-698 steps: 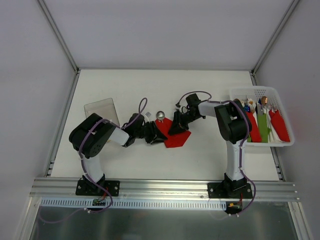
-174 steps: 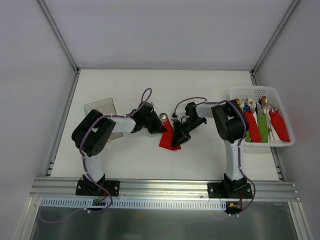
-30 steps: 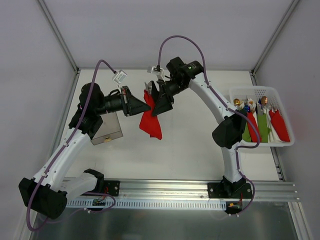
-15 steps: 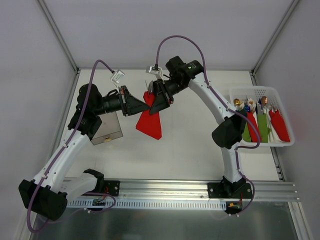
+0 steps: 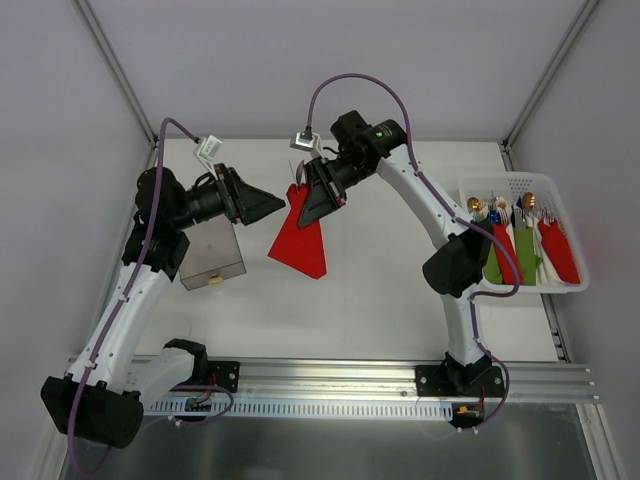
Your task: Place the utensils on the paper napkin and roll it up
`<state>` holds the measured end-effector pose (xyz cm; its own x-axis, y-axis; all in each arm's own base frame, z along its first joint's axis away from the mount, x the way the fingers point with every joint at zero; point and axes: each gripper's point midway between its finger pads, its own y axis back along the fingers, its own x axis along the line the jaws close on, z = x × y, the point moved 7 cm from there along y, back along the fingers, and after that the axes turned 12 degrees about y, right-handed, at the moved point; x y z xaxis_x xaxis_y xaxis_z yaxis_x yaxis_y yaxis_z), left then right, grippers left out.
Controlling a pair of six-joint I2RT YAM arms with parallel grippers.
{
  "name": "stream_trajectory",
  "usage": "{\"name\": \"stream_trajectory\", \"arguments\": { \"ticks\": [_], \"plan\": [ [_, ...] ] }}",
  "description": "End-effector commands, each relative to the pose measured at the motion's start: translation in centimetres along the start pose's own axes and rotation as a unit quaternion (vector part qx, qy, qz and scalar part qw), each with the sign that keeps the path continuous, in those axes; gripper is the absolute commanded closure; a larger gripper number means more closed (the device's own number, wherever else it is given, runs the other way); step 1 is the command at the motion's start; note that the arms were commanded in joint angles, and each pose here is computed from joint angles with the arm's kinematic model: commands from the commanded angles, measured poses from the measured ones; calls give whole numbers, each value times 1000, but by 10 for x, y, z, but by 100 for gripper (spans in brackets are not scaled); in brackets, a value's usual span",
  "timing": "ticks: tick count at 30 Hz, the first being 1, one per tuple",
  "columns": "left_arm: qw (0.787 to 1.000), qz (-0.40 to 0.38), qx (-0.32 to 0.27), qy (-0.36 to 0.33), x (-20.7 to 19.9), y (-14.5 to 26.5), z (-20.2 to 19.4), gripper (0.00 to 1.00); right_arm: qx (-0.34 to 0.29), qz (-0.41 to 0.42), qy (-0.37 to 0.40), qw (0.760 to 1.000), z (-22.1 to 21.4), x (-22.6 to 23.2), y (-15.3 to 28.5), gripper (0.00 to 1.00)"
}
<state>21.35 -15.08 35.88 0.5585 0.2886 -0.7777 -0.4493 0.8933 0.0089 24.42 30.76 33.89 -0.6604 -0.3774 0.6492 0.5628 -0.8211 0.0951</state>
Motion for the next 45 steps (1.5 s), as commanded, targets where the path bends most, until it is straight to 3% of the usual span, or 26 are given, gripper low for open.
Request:
{"name": "stream_trajectory", "arguments": {
  "ticks": [1, 5, 6, 7, 12, 18, 22, 24, 30, 31, 34, 45],
  "plan": [
    [998, 27, -63, -9, -8, 18, 25, 35, -35, 64, -39, 997, 19, 32, 2, 100],
    [993, 59, -106, 7, 1, 31, 40, 28, 0, -36, -53, 998, 19, -5, 1, 100],
    [991, 68, -117, 13, 5, 35, 44, 27, -9, -59, -97, 993, 26, -2, 4, 100],
    [990, 71, -122, 21, 7, 37, 45, 26, -26, -79, -65, 994, 32, -22, 6, 100],
    [984, 100, -146, 12, 7, 49, 53, 23, -134, -121, -94, 979, 77, -56, 38, 100],
    [992, 88, -86, -20, 1, 51, 48, 17, -156, -157, -65, 973, 82, -65, 59, 100],
    [995, 71, -58, -43, 1, 50, 35, 21, -154, -207, -98, 961, 64, -75, 64, 100],
    [995, 73, -50, -37, 6, 48, 29, 26, -146, -243, -74, 956, 59, -73, 61, 100],
    [990, 123, -23, -58, 18, 36, 23, 41, -115, -295, -67, 946, 38, -57, 47, 100],
    [990, 128, 7, -64, 21, 26, 14, 43, -115, -299, -68, 945, 36, -56, 47, 100],
    [981, 163, 34, -98, 22, 8, 3, 44, -112, -312, -67, 941, 31, -52, 45, 100],
    [972, 204, 58, -99, 42, -15, -5, 38, -127, -275, -64, 951, 38, -32, 31, 100]
  ]
}}
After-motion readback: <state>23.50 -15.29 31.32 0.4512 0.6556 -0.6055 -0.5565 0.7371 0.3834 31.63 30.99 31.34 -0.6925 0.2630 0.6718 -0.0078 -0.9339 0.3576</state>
